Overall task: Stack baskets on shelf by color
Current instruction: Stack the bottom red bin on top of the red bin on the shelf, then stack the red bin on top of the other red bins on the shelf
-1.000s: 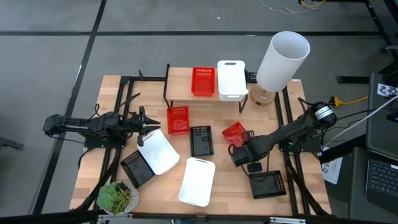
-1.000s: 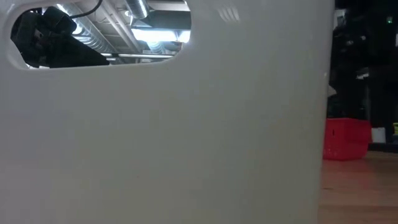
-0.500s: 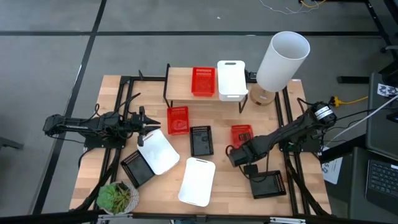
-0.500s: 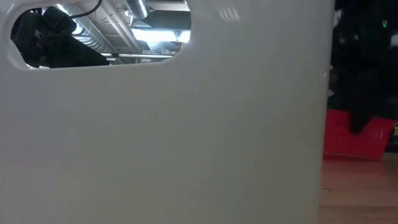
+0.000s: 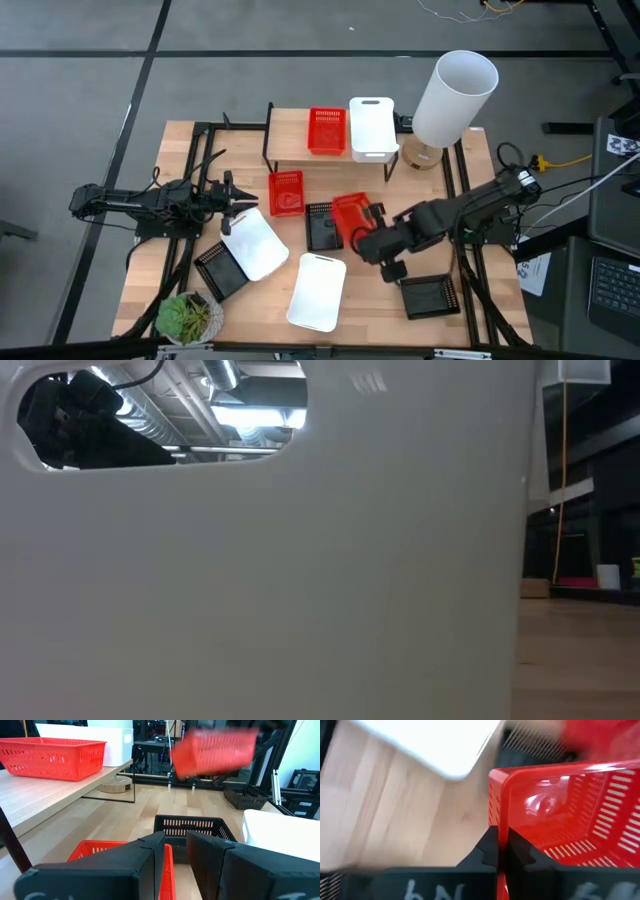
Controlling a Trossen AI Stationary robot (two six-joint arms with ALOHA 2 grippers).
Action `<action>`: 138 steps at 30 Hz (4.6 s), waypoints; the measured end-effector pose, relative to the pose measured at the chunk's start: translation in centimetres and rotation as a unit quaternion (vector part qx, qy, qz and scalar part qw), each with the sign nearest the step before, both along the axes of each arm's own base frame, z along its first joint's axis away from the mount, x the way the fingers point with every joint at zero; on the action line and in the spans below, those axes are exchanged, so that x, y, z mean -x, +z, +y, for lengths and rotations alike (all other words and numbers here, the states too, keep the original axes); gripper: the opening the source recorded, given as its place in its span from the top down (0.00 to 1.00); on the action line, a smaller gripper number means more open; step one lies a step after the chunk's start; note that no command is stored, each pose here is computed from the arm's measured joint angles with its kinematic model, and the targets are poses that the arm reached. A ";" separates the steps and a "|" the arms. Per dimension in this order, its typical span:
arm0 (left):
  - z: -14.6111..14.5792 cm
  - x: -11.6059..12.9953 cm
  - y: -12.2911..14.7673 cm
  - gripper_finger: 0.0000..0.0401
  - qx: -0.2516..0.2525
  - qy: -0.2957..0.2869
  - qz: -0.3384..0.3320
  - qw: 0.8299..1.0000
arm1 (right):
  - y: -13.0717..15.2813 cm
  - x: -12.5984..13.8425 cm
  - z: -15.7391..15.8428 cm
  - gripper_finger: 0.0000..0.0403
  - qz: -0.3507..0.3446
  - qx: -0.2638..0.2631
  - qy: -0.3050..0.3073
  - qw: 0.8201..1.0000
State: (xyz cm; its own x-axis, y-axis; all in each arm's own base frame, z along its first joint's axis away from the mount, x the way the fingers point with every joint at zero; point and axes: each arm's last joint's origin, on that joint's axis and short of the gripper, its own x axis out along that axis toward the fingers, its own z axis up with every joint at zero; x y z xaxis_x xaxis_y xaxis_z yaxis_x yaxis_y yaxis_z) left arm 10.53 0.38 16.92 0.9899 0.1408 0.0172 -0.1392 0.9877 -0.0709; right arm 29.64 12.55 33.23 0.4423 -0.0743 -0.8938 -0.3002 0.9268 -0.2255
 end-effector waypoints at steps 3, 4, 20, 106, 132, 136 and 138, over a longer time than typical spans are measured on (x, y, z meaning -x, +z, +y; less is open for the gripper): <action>0.0 0.0 0.0 0.81 0.000 0.000 0.000 1.000 | 3.3 -1.2 -0.8 0.99 -0.101 0.066 0.008 0.993; 0.0 0.0 0.0 0.81 0.000 0.000 0.000 1.000 | 4.3 -1.6 -1.3 1.00 -0.133 0.092 0.000 0.987; 0.0 0.0 0.0 0.81 0.000 0.000 0.000 1.000 | 7.2 -7.4 -20.2 1.00 -0.272 0.185 -0.169 0.929; 0.0 0.0 0.0 0.82 0.000 0.002 0.000 1.000 | -7.2 -16.5 -14.2 0.68 -0.122 -0.151 -0.006 0.981; 0.0 0.0 0.0 0.81 0.000 0.002 0.000 1.000 | -17.4 -17.5 -14.5 0.68 -0.139 -0.114 -0.023 0.983; 0.0 0.0 0.0 0.81 0.000 0.002 0.000 1.000 | -17.0 -17.7 -14.5 0.72 -0.131 -0.116 -0.027 0.984; 0.0 0.0 0.0 0.81 0.000 0.002 0.000 1.000 | -16.4 -17.8 -14.5 0.77 -0.124 -0.117 -0.028 0.985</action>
State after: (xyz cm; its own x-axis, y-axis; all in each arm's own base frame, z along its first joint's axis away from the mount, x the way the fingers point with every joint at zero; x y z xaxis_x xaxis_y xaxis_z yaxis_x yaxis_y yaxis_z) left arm 10.53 0.39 16.91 0.9893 0.1448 0.0172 -0.1433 0.9872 -0.0706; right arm 47.42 -1.92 16.79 0.6502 0.0899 -0.7544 -0.2097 0.9756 -0.0646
